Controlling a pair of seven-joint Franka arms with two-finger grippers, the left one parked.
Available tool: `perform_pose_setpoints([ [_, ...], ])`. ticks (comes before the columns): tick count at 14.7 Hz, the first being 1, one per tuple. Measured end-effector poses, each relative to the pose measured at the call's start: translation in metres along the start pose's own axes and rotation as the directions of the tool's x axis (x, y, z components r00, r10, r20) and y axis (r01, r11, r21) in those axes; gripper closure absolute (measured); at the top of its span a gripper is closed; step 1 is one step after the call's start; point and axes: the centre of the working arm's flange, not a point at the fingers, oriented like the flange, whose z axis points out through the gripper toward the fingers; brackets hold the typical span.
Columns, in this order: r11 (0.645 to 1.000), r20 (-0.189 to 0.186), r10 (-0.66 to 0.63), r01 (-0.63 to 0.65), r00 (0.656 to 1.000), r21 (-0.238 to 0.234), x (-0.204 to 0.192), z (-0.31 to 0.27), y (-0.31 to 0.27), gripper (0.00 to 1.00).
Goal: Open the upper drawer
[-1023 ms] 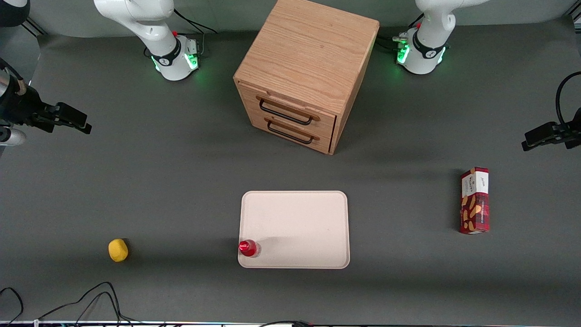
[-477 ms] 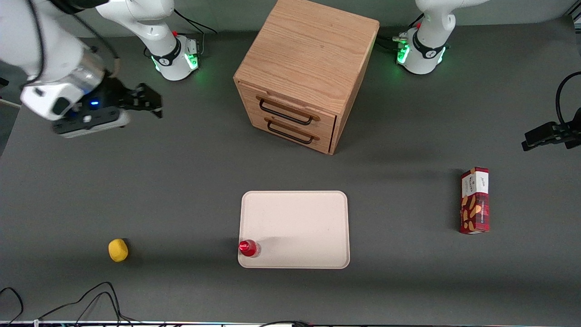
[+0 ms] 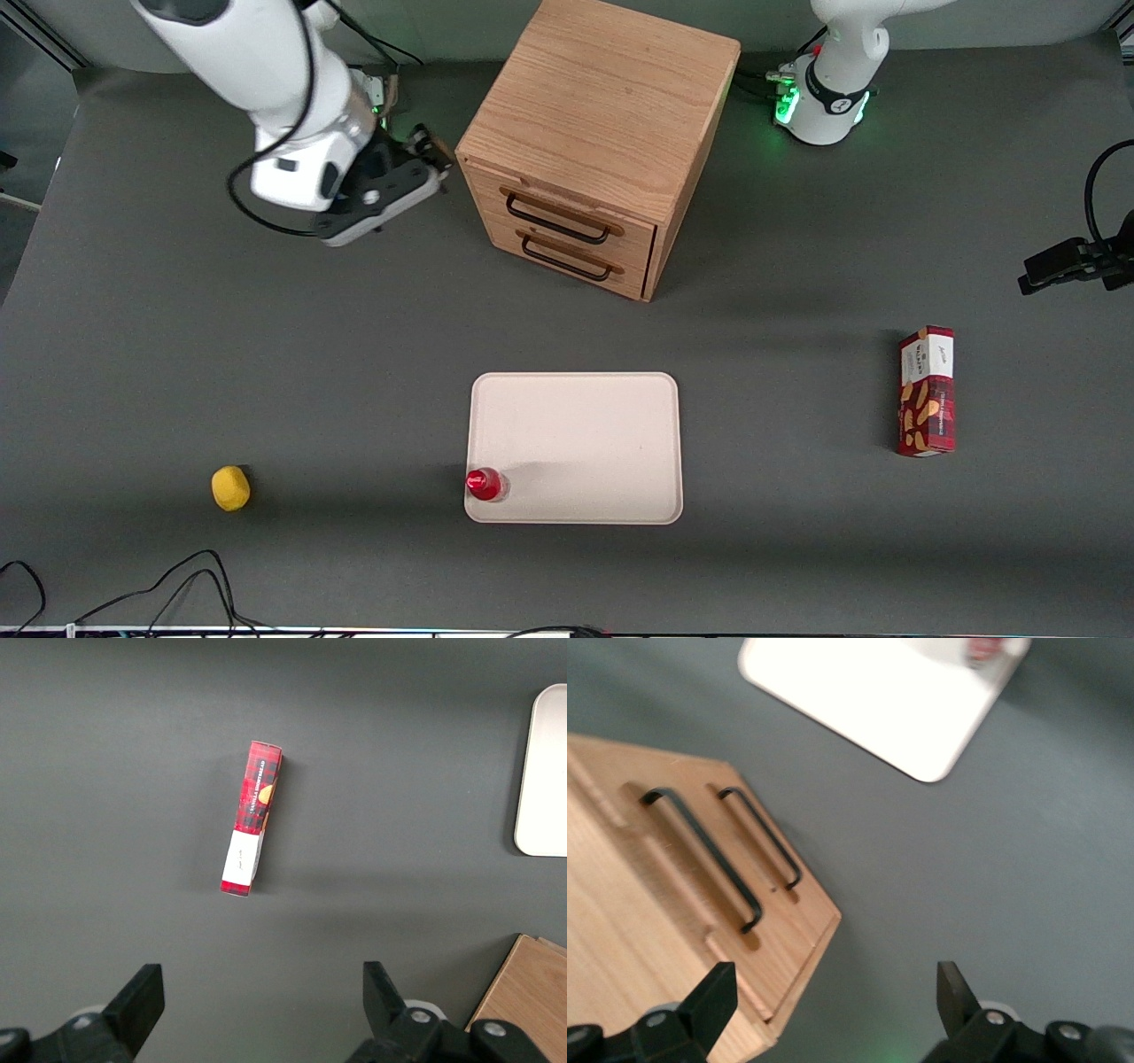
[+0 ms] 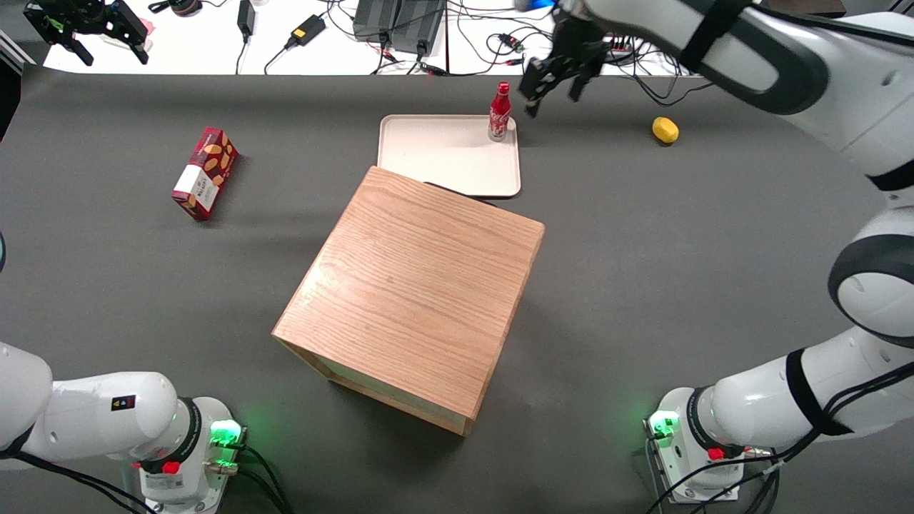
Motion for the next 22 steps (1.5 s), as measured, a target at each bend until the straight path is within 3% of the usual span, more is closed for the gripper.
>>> perform_pose_setpoints([
  [3, 0.985, 0.028, -0.165, 0.163, 0.986, 0.054, 0.018, 0.024, -0.042, 0.0],
  [5, 0.951, 0.037, -0.303, 0.299, 0.952, 0.078, 0.032, 0.043, -0.052, 0.0],
  [7, 0.916, 0.012, -0.394, 0.391, 0.919, 0.084, 0.047, 0.057, -0.052, 0.0],
  [11, 0.883, -0.007, -0.462, 0.461, 0.887, 0.091, 0.06, 0.077, -0.062, 0.0],
  [17, 0.823, 0.024, -0.562, 0.556, 0.827, 0.113, 0.065, 0.111, -0.069, 0.0],
  [22, 0.807, 0.02, -0.585, 0.58, 0.81, 0.111, 0.066, 0.146, -0.071, 0.0],
])
